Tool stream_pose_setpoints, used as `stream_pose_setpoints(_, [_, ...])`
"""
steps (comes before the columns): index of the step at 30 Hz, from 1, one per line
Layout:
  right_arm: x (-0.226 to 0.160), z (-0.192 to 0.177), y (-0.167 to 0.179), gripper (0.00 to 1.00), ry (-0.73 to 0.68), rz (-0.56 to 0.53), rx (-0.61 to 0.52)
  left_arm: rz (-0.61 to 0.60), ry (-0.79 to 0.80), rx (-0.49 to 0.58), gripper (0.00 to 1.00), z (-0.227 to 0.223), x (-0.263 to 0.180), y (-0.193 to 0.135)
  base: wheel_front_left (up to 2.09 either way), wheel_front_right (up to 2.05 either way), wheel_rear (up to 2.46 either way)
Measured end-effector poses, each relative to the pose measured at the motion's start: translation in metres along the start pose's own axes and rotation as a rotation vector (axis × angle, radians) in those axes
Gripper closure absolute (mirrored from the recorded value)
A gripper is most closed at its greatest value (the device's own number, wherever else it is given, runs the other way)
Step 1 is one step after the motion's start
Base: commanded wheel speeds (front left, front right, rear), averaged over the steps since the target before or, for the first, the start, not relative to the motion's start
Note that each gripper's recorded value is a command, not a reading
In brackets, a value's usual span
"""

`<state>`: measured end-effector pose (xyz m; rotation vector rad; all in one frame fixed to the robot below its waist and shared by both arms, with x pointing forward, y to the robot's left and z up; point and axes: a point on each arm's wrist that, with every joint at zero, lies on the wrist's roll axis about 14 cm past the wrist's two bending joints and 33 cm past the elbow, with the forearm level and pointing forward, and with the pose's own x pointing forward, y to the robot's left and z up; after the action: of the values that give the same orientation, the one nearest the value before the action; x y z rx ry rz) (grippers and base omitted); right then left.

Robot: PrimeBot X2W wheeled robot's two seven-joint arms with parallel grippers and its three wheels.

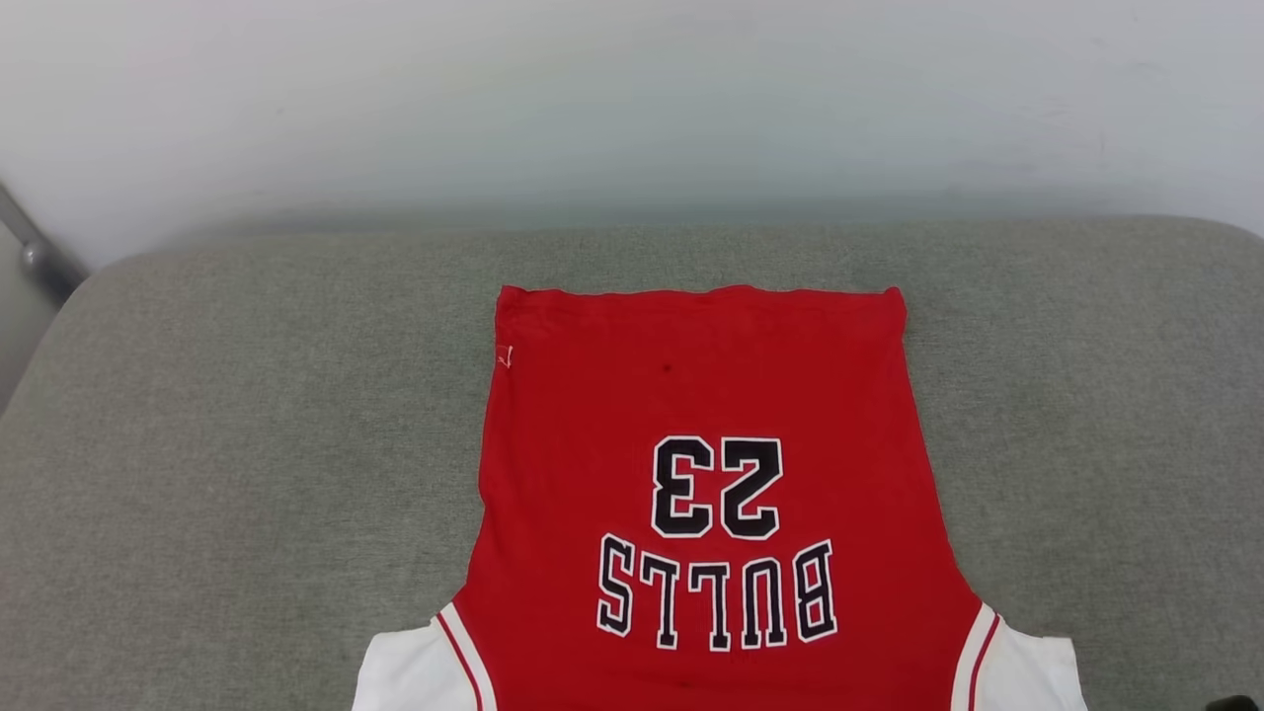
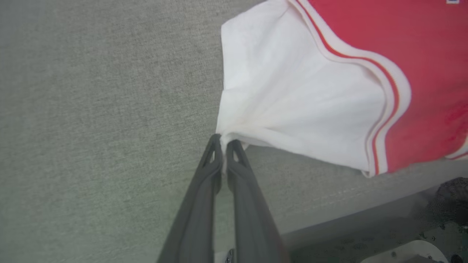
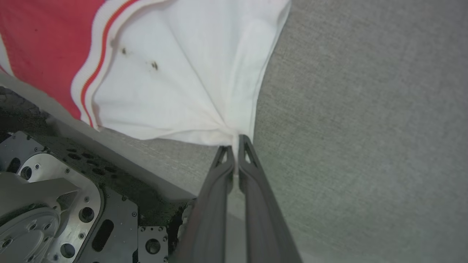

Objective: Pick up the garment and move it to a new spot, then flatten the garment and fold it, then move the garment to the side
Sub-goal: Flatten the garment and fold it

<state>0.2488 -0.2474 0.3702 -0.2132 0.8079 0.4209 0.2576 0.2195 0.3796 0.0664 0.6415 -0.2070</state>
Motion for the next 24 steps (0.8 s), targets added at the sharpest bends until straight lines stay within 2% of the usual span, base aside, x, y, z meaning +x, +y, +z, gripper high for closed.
stream_pose_setpoints(1, [-0.001,-0.001,0.000,0.56,0.008,-0.003,0.000,-0.005,0.000,-0.002,1.00,0.000,0.000,-0.002,0.00,0.00,0.00])
stream_pose_setpoints(2, [-0.001,0.001,-0.001,0.25,0.005,-0.010,0.010,-0.008,0.000,-0.004,1.00,0.001,0.000,-0.003,0.00,0.00,0.00])
stream_pose_setpoints(3, [0.000,0.006,-0.002,0.00,-0.006,-0.016,0.016,-0.011,0.000,-0.005,1.00,0.002,0.001,-0.005,0.00,0.00,0.00])
stream_pose_setpoints(10, [-0.002,0.065,-0.021,0.00,-0.127,-0.071,-0.045,-0.026,-0.046,-0.005,1.00,0.020,0.006,-0.012,0.00,0.00,0.00])
stream_pose_setpoints(20, [-0.028,0.232,-0.075,0.00,-0.354,-0.203,-0.261,-0.029,-0.117,0.013,1.00,0.050,0.014,-0.016,0.00,0.00,0.00])
stream_pose_setpoints(24, [-0.016,0.273,-0.085,0.00,-0.298,-0.184,-0.273,-0.030,-0.127,0.019,1.00,0.056,0.021,-0.016,0.00,0.00,0.00])
